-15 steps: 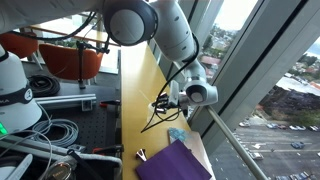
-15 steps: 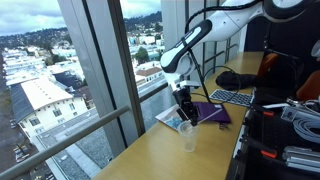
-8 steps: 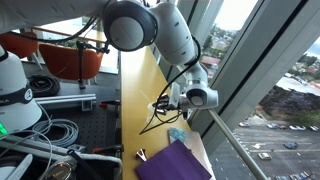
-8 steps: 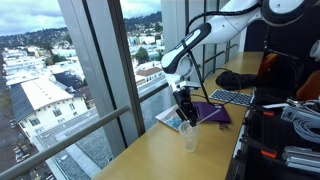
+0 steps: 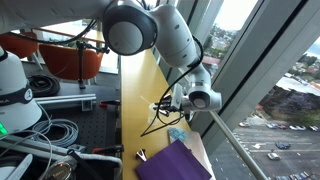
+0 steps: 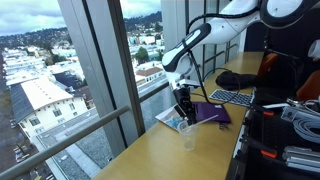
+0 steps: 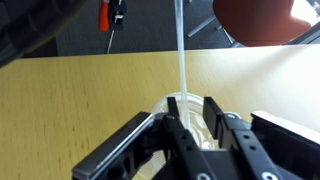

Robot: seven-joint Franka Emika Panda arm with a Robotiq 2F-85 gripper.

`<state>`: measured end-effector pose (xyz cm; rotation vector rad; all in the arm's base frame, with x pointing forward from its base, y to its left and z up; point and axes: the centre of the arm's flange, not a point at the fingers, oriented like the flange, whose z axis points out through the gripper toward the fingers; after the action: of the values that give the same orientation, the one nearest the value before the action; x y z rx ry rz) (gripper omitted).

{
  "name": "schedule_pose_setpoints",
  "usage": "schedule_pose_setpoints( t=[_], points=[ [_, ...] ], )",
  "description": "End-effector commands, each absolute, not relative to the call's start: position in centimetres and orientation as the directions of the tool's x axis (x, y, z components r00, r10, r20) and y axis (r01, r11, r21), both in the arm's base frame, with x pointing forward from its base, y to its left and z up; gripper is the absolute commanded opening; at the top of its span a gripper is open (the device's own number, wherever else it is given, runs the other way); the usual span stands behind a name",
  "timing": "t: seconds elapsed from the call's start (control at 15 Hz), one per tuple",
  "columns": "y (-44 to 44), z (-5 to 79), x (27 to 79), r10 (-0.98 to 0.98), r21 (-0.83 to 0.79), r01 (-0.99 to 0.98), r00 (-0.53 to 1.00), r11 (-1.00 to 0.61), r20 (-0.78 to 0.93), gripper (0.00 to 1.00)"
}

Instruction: Put the straw in the plastic cup

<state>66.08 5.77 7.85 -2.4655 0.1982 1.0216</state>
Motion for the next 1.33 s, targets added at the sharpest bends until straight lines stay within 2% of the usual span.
schedule_pose_setpoints(
  t=[0.0, 0.33, 0.53, 0.93, 1.27],
  points=[
    [5.4, 8.2, 67.4, 0.068, -0.403, -0.327, 0.699, -0.855, -0.712, 0.65],
    [5.7, 8.7, 67.0, 0.079, -0.412, -0.326, 0.696, -0.851, -0.713, 0.99],
    [7.6, 10.7, 65.0, 0.117, -0.414, -0.252, 0.719, -0.875, -0.685, 1.00],
    [13.5, 18.3, 62.5, 0.306, -0.378, 0.074, 0.736, -0.923, -0.604, 1.00],
    [17.2, 21.9, 58.7, 0.465, -0.316, 0.344, 0.704, -0.884, -0.537, 1.00]
  ],
)
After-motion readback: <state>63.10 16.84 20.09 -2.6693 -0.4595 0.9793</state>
